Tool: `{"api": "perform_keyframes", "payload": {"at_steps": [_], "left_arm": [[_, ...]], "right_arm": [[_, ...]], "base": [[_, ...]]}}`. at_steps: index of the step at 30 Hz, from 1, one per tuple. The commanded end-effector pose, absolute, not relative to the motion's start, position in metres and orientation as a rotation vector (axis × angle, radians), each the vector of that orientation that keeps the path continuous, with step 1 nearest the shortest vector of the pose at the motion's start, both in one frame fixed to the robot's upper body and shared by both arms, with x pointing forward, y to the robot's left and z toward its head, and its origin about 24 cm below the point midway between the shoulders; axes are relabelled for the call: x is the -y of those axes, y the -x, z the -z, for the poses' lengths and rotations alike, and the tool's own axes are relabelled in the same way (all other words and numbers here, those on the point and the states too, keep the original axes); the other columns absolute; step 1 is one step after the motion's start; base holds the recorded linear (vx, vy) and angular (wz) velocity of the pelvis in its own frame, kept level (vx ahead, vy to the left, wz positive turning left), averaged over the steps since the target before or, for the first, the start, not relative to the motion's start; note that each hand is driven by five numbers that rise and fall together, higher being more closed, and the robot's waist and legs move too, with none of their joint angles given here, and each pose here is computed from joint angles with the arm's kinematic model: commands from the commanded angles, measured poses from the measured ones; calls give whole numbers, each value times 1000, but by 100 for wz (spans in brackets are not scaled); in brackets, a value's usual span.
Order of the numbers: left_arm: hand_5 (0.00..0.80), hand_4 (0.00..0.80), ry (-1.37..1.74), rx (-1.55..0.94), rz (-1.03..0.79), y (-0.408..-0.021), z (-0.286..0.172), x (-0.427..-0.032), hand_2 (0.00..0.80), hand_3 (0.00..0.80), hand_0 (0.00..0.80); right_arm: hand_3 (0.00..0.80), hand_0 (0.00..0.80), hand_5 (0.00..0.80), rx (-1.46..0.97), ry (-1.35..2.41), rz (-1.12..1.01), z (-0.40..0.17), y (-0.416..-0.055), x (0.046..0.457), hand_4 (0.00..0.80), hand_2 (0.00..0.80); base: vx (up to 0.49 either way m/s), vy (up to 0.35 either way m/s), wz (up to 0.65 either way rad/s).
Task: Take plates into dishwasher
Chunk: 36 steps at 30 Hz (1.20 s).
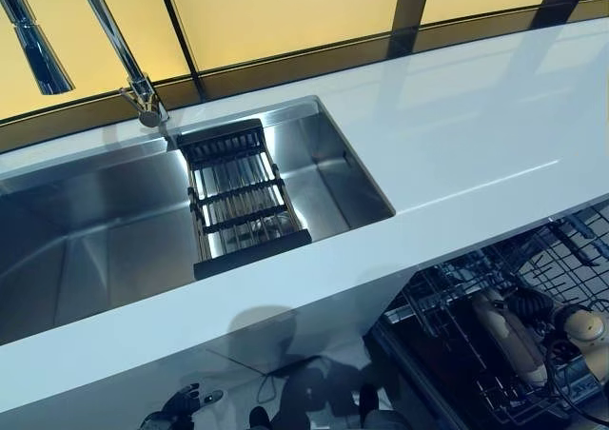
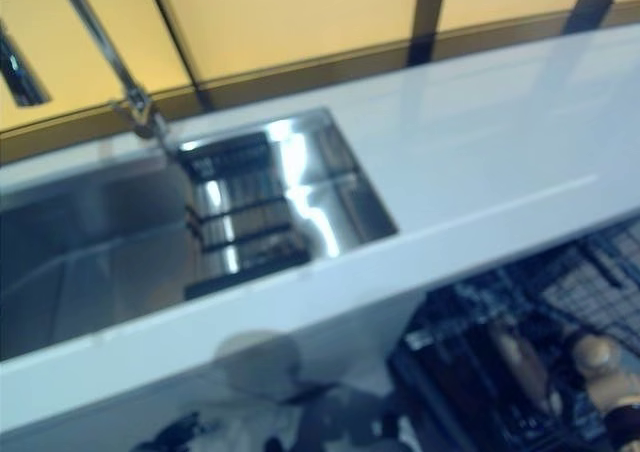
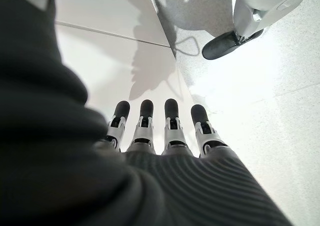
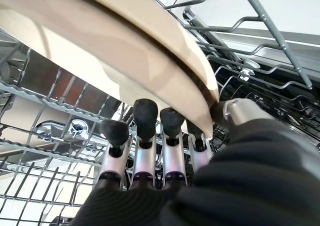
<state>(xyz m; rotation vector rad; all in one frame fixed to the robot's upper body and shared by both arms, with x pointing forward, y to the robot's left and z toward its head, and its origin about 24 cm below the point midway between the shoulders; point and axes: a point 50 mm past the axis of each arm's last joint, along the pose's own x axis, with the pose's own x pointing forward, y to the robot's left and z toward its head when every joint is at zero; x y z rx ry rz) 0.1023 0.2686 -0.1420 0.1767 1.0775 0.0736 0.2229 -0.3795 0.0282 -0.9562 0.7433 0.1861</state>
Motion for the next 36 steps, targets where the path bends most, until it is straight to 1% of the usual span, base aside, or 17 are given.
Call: {"api": "perform_keyframes", "payload": {"at_steps": [1,2,3,11,15,26,29,32,35,36], "left_arm": [[0,0,-218,-1023,-72,-126,132,-278,0,0,0],[0,0,-219,-1023,-72,-126,132,-278,0,0,0],[0,0,-220,-1023,-73,-125,132,-278,0,0,0],[0,0,-230,-1035,-88,-124,131,-285,0,0,0],[0,0,-251,-1051,-104,-123,131,-288,0,0,0],[0,0,-347,-1307,-250,-85,138,-310,0,0,0],[0,0,-382,-1339,-288,-81,137,-315,0,0,0],[0,0,-420,-1364,-316,-82,133,-322,0,0,0],[0,0,-485,-1338,-327,-100,123,-334,0,0,0],[0,0,-488,-1337,-329,-101,123,-335,0,0,0]], "right_arm": [[348,348,348,-681,988,-187,-41,-247,371,348,348],[135,135,135,-679,989,-183,-41,-247,372,135,135],[0,0,0,-681,988,-174,-43,-247,373,0,0],[0,0,0,-700,924,-123,-63,-244,387,0,0],[0,0,0,-685,910,-98,-86,-243,399,0,0],[0,0,0,-621,986,52,-160,-238,430,0,0],[0,0,0,-605,960,103,-169,-233,438,0,0],[0,0,0,-607,946,136,-173,-232,442,0,0],[0,0,0,-617,885,199,-163,-226,449,0,0],[0,0,0,-618,883,201,-162,-226,449,0,0]], "base": [[0,0,0],[0,0,0],[0,0,0],[0,0,0],[0,0,0],[-3,41,-1],[-46,118,-3],[-92,109,-6],[-66,45,-15],[-24,20,-13]]}}
